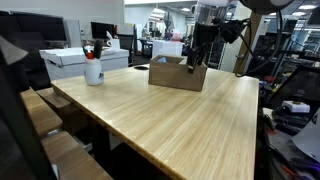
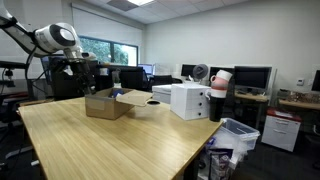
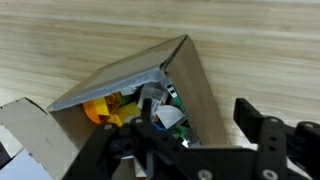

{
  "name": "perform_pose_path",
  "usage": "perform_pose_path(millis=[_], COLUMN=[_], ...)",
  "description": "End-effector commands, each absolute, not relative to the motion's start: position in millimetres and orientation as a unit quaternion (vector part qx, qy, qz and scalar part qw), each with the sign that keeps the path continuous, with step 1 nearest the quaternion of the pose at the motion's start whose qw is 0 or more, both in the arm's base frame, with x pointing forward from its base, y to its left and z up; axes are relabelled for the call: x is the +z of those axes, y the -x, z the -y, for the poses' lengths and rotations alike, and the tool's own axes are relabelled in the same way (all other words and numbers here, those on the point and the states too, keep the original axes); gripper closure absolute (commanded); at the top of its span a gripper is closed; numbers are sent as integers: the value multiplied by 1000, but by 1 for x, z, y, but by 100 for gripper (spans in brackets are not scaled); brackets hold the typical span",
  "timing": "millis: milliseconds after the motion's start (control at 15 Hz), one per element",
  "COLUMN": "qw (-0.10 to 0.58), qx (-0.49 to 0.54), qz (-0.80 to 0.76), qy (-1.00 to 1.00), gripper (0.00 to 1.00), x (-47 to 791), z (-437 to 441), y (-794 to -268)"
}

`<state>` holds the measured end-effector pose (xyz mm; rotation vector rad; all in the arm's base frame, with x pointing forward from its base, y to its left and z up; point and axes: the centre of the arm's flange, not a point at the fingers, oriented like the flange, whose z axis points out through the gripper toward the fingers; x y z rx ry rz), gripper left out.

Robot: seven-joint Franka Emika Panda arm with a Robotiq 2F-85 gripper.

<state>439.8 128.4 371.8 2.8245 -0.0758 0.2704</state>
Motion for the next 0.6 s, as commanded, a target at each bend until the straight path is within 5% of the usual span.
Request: perform_pose_path(millis=[0, 533], qw=[176, 289], qx=[103, 131], qz=[48, 111], qy=[-978, -942], gripper=[46, 93], x=[364, 354], z=[-130, -131], y=[-442, -424])
